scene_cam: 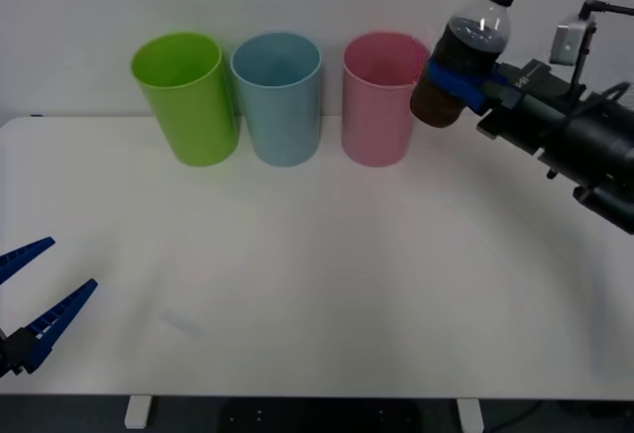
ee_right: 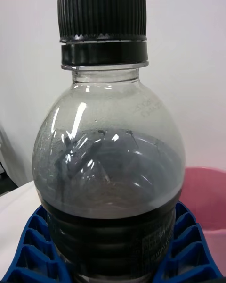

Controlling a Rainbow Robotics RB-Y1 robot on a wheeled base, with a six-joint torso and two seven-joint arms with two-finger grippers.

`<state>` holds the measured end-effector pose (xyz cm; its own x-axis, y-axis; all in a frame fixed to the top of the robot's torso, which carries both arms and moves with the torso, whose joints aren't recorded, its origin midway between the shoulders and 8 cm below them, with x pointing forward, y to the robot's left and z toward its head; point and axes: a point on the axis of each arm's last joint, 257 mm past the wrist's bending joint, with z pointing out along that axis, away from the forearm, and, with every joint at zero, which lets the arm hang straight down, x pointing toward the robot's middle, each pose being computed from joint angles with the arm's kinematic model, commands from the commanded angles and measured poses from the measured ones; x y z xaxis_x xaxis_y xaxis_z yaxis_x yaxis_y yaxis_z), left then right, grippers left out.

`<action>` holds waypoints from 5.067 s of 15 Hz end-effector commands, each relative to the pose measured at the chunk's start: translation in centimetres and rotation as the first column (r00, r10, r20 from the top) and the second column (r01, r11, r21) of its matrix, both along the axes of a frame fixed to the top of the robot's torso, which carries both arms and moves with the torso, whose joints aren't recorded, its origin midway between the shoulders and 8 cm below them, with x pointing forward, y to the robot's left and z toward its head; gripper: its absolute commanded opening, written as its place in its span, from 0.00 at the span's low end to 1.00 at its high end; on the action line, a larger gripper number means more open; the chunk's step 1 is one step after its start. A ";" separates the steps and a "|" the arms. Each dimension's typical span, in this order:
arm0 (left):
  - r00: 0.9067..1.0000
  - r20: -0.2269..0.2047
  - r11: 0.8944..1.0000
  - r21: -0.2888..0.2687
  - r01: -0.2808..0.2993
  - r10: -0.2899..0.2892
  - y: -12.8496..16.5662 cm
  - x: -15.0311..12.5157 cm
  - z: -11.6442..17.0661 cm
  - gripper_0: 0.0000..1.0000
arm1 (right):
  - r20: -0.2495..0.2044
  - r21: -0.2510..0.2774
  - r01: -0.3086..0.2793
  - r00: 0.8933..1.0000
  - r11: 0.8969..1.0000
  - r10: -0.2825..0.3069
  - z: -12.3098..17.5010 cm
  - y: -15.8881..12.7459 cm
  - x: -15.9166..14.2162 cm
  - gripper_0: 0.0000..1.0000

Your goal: Grasp the object on the table and drop it into the matching bin: aluminum can to the light blue bin, PET bottle to the pink bin.

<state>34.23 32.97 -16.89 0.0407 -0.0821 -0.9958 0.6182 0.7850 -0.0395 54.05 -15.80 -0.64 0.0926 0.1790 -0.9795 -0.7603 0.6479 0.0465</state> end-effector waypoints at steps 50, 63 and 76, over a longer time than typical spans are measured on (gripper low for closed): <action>1.000 0.000 1.000 0.000 0.000 0.000 0.0 0.0 0.0 1.00 | 0.131 -0.110 0.299 0.950 0.948 -0.284 0.7 3.9 12.9 1.00; 1.000 0.000 1.000 0.000 0.000 0.000 0.0 0.0 0.0 1.00 | 0.110 -0.154 0.076 0.992 0.985 -0.059 -3.8 1.3 2.1 1.00; 1.000 0.000 1.000 0.000 0.000 0.000 0.0 0.0 0.0 1.00 | 0.111 -0.303 -0.006 0.993 0.953 0.041 -10.6 -0.9 -7.4 1.00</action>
<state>34.22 32.97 -16.89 0.0406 -0.0821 -0.9958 0.6182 0.7850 -0.0395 47.39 -16.59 -10.66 0.2082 -0.1089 -0.9720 -0.7617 0.6054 -0.2310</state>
